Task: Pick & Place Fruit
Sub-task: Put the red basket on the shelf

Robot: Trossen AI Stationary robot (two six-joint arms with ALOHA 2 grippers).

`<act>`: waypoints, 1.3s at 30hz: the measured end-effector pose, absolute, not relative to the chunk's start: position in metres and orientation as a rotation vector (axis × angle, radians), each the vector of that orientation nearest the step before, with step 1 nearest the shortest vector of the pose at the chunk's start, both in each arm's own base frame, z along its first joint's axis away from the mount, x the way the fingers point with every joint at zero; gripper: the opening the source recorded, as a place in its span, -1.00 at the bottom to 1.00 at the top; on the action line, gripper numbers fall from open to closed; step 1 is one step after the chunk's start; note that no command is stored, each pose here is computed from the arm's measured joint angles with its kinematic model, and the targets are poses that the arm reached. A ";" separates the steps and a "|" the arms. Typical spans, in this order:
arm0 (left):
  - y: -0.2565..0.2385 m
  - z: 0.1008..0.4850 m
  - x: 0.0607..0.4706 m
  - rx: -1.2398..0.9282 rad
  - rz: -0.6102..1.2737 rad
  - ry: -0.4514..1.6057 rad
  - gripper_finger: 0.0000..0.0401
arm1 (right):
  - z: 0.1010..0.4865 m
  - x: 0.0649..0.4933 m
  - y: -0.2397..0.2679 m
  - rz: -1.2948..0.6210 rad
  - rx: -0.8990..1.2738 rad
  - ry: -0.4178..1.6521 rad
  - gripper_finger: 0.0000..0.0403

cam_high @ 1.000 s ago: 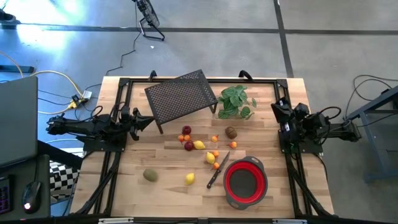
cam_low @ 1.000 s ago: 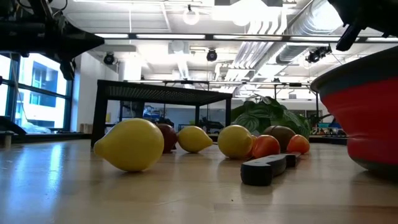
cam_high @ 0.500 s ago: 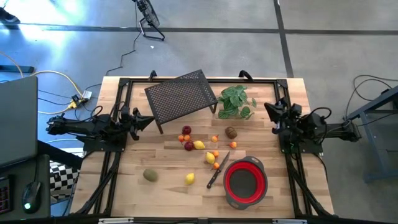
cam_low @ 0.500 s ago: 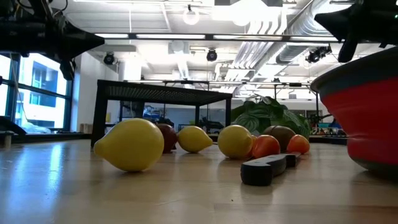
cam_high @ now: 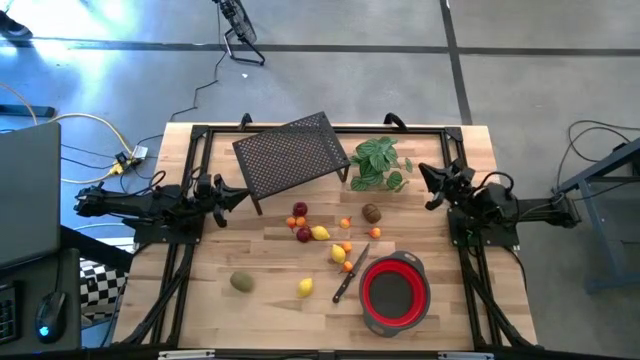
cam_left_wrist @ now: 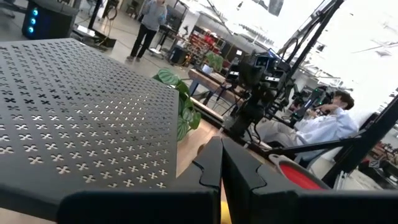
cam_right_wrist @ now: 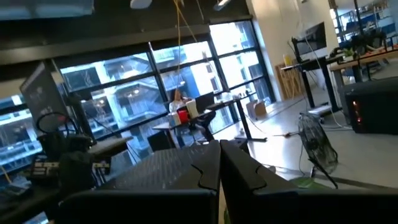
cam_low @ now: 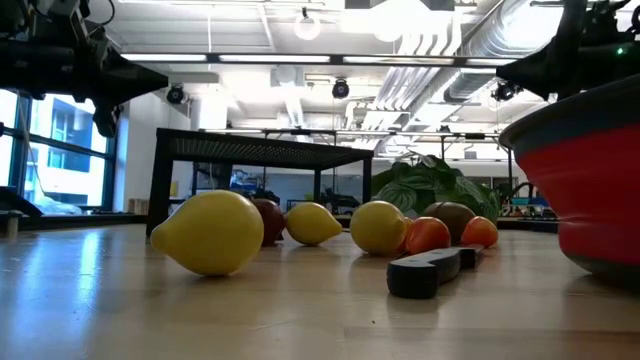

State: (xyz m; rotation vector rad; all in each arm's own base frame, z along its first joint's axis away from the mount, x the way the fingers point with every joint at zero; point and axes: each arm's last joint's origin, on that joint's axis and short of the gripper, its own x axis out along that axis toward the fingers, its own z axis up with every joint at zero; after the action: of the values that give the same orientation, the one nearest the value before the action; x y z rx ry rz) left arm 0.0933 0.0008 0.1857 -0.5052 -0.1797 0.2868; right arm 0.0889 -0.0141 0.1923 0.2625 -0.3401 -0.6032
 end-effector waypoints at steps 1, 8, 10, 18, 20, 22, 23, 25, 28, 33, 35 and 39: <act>0.001 0.185 0.093 -0.503 0.290 -0.173 -1.00 | 0.191 0.089 -0.014 -0.604 0.259 -0.331 -0.99; 0.001 0.183 0.093 -0.501 0.299 -0.152 -1.00 | 0.188 0.090 -0.014 -0.604 0.238 -0.288 -0.99; 0.001 0.183 0.093 -0.502 0.299 -0.153 -1.00 | 0.187 0.091 -0.014 -0.600 0.233 -0.277 -0.99; 0.001 0.183 0.093 -0.503 0.298 -0.154 -1.00 | 0.194 0.091 -0.012 -0.528 0.190 -0.230 -0.99; 0.001 0.183 0.093 -0.503 0.298 -0.153 -1.00 | 0.199 0.091 -0.011 -0.499 0.184 -0.228 -0.99; 0.001 0.183 0.093 -0.504 0.298 -0.154 -1.00 | 0.202 0.091 -0.011 -0.478 0.178 -0.211 -0.99; 0.001 0.183 0.093 -0.504 0.298 -0.154 -1.00 | 0.204 0.092 -0.010 -0.469 0.175 -0.206 -0.99; 0.001 0.183 0.093 -0.503 0.298 -0.153 -1.00 | 0.208 0.093 -0.010 -0.450 0.170 -0.192 -0.99; 0.001 0.183 0.093 -0.503 0.298 -0.154 -1.00 | 0.215 0.096 -0.009 -0.417 0.153 -0.138 -0.99; 0.001 0.183 0.093 -0.504 0.298 -0.154 -1.00 | 0.230 0.105 -0.007 -0.366 0.100 -0.029 -0.99; 0.001 0.183 0.093 -0.504 0.298 -0.154 -1.00 | 0.237 0.110 -0.006 -0.344 0.078 0.020 -0.99; 0.001 0.183 0.093 -0.504 0.298 -0.153 -1.00 | 0.249 0.120 -0.003 -0.276 0.053 0.104 -0.99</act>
State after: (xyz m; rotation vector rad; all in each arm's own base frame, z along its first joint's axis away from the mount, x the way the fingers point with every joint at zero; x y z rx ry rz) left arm 0.0935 0.0009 0.1828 -0.5039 -0.1531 0.2979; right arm 0.1205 -0.0035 0.2491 0.0528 0.1035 -0.2758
